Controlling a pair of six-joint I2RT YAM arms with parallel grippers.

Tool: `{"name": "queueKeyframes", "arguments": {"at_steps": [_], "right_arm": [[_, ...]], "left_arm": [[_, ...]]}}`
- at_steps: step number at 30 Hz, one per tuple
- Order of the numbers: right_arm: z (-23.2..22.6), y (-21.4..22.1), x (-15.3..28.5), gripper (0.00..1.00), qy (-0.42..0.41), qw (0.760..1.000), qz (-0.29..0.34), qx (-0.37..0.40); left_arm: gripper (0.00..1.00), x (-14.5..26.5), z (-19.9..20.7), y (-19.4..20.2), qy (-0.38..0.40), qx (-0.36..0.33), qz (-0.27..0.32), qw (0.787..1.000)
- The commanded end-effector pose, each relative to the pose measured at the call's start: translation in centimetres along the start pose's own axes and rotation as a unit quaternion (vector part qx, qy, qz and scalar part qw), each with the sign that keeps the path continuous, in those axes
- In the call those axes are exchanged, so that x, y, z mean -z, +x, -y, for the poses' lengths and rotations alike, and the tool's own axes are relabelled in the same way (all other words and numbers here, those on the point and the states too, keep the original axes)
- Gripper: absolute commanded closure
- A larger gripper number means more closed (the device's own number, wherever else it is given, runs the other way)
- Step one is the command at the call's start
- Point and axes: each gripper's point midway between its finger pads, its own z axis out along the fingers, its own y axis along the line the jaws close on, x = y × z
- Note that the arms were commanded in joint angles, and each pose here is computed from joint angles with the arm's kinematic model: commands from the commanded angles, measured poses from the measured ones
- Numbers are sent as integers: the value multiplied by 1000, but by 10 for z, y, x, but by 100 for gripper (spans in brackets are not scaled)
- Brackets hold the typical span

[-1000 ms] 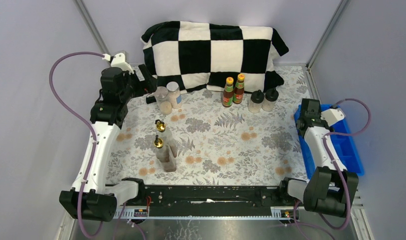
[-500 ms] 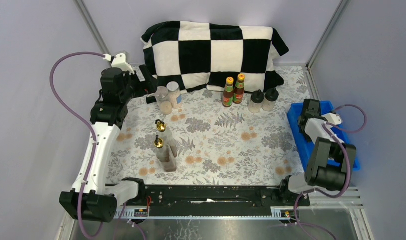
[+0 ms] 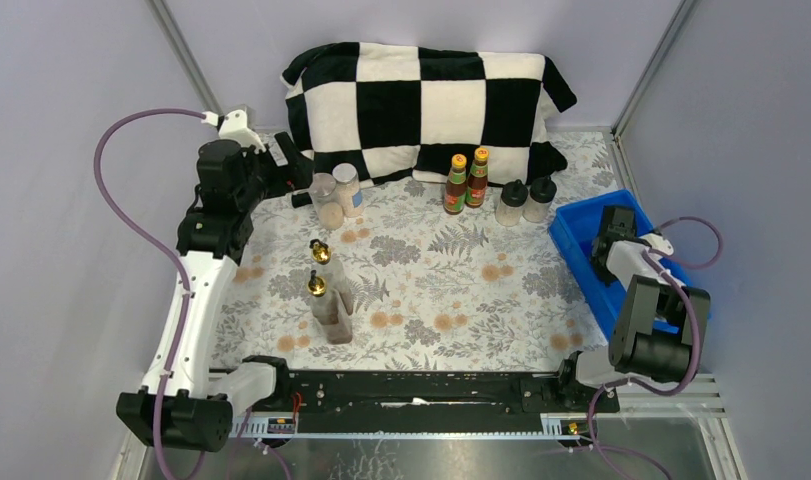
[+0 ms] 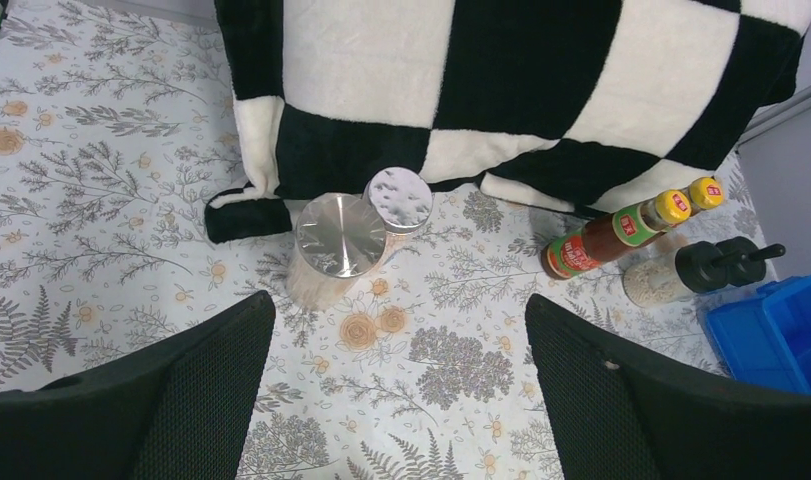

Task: Organize the condiment bottles
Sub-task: Pick up the storage box at the corner of the board.

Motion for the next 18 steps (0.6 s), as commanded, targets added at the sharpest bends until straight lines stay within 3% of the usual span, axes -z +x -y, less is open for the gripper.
{"name": "queueKeyframes", "arguments": {"at_steps": [1, 10, 18], "right_arm": [[3, -25, 25, 100, -21, 999, 43, -12], [10, -82, 98, 100, -73, 989, 126, -1], [-2, -99, 168, 100, -190, 970, 151, 28]], "left_arm": [[1, 10, 7, -3, 15, 7, 11, 1000], [1, 19, 14, 1, 32, 21, 9, 999], [1, 26, 13, 4, 28, 20, 7, 999]]}}
